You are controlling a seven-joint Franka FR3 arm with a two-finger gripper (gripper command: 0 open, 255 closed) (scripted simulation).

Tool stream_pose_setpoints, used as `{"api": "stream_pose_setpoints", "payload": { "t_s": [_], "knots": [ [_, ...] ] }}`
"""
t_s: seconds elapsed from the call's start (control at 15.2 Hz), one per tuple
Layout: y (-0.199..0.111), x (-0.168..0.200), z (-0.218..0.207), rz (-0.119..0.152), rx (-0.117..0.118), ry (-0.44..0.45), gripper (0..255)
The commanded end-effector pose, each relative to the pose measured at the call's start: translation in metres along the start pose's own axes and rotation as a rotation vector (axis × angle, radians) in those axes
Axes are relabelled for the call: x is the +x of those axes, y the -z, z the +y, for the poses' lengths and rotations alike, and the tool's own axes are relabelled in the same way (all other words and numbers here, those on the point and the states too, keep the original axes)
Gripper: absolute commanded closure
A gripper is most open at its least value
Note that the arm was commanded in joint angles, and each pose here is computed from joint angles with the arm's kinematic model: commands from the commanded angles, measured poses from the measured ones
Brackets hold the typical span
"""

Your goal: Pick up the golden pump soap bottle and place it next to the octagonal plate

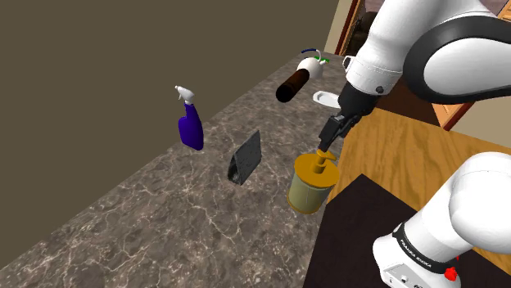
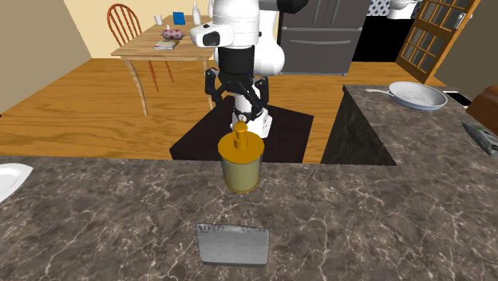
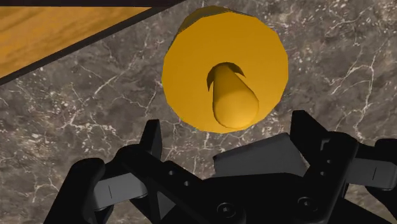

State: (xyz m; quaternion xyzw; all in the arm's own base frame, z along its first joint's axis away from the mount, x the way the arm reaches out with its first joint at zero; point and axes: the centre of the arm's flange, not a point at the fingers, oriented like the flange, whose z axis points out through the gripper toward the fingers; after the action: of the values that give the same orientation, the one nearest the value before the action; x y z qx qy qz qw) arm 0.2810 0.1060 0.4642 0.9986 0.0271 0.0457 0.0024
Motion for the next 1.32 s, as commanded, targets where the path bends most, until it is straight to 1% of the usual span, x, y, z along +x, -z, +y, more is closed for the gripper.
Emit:
{"api": "stream_pose_setpoints", "payload": {
  "t_s": [0.0, 0.53, 0.99, 1.06, 1.25],
  "knots": [
    [-0.018, -0.002, -0.013, -0.011, -0.004, -0.007, 0],
    [-0.058, -0.002, -0.013, -0.011, -0.004, -0.007, 0],
    [-0.058, -0.002, -0.013, -0.011, -0.004, -0.007, 0],
    [-0.058, -0.002, -0.013, -0.011, -0.004, -0.007, 255],
    [-0.058, -0.002, -0.013, -0.011, -0.004, -0.007, 255]
  ]
}}
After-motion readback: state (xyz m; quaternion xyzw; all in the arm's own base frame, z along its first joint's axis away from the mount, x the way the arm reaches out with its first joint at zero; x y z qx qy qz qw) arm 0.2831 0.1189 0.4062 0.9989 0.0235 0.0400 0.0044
